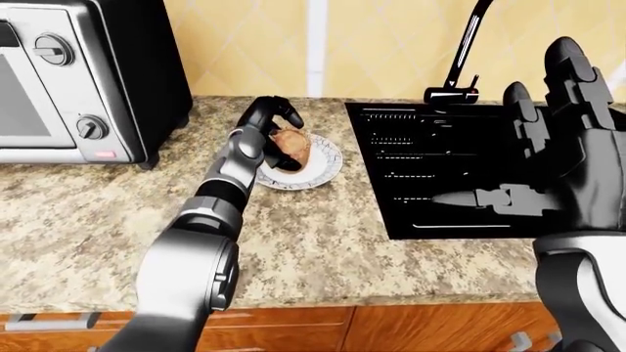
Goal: Place the pastries on the plates.
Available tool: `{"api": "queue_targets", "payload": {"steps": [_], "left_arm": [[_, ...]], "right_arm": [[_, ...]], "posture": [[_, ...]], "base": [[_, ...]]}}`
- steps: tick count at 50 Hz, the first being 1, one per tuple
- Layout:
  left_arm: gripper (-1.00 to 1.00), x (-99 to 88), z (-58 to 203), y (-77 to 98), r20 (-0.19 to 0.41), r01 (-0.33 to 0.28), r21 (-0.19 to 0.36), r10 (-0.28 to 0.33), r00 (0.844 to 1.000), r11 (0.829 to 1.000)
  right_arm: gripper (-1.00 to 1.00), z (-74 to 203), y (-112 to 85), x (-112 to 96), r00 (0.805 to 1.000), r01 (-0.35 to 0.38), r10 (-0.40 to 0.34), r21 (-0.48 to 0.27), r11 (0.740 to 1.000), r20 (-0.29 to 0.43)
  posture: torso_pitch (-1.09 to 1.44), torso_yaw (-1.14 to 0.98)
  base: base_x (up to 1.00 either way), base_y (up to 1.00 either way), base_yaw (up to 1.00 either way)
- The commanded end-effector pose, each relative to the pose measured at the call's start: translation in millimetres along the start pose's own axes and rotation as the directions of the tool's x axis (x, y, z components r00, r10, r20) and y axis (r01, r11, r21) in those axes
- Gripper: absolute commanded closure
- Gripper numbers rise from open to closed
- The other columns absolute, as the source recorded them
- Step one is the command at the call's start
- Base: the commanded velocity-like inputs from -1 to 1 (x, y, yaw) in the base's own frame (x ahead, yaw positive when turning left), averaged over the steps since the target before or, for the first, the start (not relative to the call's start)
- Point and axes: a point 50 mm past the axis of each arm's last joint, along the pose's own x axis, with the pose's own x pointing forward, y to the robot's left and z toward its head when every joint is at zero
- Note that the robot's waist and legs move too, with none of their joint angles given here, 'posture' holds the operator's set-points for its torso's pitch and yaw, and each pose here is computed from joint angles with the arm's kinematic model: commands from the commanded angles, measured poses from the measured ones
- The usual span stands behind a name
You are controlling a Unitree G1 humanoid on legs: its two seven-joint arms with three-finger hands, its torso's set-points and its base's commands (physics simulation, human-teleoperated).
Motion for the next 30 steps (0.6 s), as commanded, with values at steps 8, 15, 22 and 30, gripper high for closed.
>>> {"api": "queue_targets", "payload": {"steps": [8, 15, 22, 30], "left_arm": [[0.9, 2.0, 23.0, 14.7, 0.09, -0.057, -0.011, 0.058, 0.994, 0.998], [0.66, 1.8, 21.7, 12.9, 0.089, -0.052, -0.008, 0.053, 0.995, 0.999], [0.56, 1.6, 20.4, 11.7, 0.09, -0.054, -0.007, 0.054, 0.994, 0.999], [0.27, 1.6, 19.4, 10.1, 0.085, -0.043, 0.001, 0.043, 0.995, 0.999]], "right_arm": [[-1.0, 8.3, 0.0, -0.5, 0.998, 0.005, -0.005, -0.004, 1.0, 0.063], [-1.0, 8.5, -0.5, -0.8, 0.998, 0.005, -0.005, -0.007, 1.0, 0.065], [-1.0, 8.8, -0.9, -0.9, 0.998, 0.006, -0.006, -0.009, 1.0, 0.065], [-1.0, 10.5, -1.1, 0.0, 0.998, 0.005, -0.004, -0.011, 1.0, 0.067]], "posture": [[-0.14, -0.01], [-0.14, -0.01], [-0.14, -0.01], [-0.14, -0.01]], "base": [[0.0, 0.0, 0.0], [0.0, 0.0, 0.0], [0.0, 0.0, 0.0], [0.0, 0.0, 0.0]]}}
